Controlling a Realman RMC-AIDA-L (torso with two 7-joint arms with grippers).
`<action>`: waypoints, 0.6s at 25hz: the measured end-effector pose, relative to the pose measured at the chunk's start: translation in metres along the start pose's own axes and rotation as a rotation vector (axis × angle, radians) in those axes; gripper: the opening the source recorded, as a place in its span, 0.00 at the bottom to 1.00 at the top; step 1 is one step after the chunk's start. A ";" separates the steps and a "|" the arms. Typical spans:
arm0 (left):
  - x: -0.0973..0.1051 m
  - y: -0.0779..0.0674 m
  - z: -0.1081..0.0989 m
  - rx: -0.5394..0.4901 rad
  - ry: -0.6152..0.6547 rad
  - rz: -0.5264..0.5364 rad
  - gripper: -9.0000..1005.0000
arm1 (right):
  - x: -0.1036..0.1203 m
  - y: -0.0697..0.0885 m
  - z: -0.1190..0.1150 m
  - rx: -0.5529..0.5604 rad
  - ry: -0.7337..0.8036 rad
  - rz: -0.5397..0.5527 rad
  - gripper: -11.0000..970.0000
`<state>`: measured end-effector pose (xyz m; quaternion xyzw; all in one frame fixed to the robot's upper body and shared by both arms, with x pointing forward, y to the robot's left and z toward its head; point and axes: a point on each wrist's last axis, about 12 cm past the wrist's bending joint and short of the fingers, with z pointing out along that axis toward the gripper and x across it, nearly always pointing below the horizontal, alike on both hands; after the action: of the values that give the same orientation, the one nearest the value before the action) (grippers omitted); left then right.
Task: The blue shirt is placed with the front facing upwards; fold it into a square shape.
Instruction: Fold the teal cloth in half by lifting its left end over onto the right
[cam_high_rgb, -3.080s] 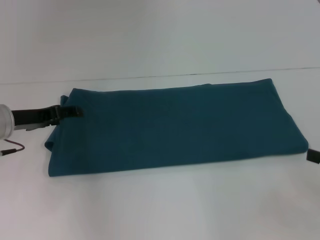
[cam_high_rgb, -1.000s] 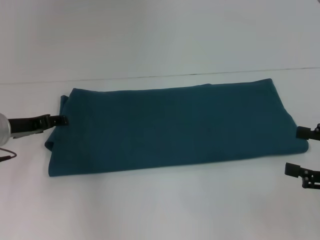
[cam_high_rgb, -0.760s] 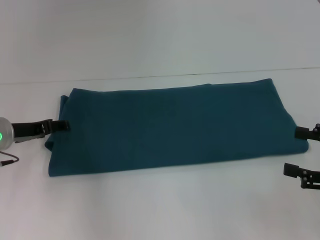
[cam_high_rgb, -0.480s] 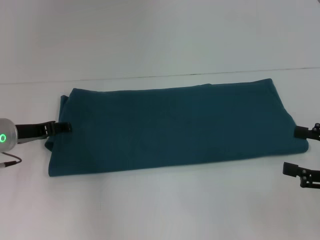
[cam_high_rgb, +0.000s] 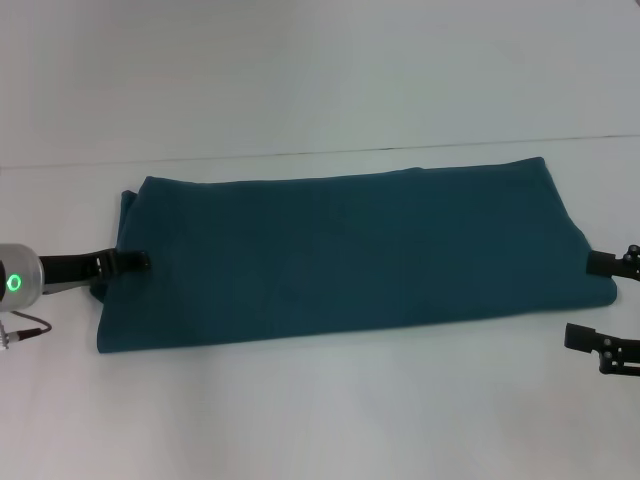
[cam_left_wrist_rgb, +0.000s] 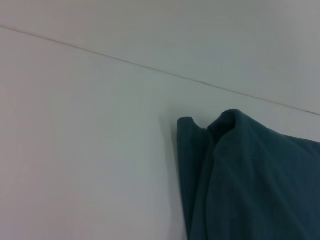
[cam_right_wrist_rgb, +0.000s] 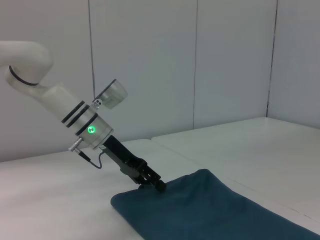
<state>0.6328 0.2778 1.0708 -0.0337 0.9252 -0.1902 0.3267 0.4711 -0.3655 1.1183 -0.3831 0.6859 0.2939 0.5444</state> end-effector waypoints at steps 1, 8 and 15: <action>0.000 -0.001 0.000 0.003 0.002 -0.001 0.84 | 0.000 0.000 0.000 0.001 0.000 0.000 0.97; 0.000 -0.009 0.004 0.026 0.017 -0.001 0.84 | 0.000 -0.001 0.000 0.005 0.002 -0.002 0.97; 0.000 -0.015 0.006 0.047 0.033 -0.009 0.84 | 0.001 0.000 -0.001 0.011 0.002 0.003 0.97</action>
<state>0.6356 0.2624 1.0722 -0.0272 0.9257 -0.2138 0.3110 0.4700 -0.3668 1.1176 -0.3793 0.6885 0.2904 0.5456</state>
